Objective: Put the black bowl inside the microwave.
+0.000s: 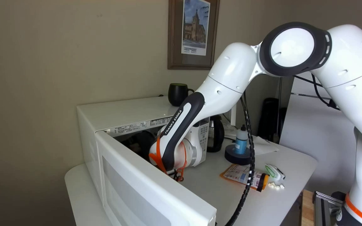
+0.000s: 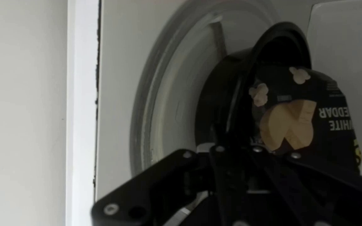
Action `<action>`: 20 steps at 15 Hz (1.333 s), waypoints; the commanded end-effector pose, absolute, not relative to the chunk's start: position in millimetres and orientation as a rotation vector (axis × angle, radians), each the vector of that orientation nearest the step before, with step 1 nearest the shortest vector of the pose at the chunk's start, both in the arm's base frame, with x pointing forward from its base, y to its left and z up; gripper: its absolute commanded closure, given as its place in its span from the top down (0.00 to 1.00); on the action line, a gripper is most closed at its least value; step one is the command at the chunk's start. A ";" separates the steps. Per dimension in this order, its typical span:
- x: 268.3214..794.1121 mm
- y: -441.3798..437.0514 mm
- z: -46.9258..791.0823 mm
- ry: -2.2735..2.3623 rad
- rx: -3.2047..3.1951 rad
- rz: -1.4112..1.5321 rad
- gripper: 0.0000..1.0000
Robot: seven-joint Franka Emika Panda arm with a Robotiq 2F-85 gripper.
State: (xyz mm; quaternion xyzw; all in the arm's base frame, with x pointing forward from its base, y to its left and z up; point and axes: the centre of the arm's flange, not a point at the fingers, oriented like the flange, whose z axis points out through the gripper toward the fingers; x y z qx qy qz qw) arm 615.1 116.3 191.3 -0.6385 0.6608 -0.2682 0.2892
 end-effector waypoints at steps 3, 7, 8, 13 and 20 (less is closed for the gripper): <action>618.4 121.6 189.5 1.773 -1.690 -0.707 0.56; 598.7 132.8 204.9 1.719 -1.695 -0.709 0.87; 591.9 136.5 209.3 1.701 -1.695 -0.721 0.93; 533.3 154.7 219.5 1.671 -1.689 -0.753 1.00; 425.8 124.6 250.1 1.863 -1.854 -0.564 1.00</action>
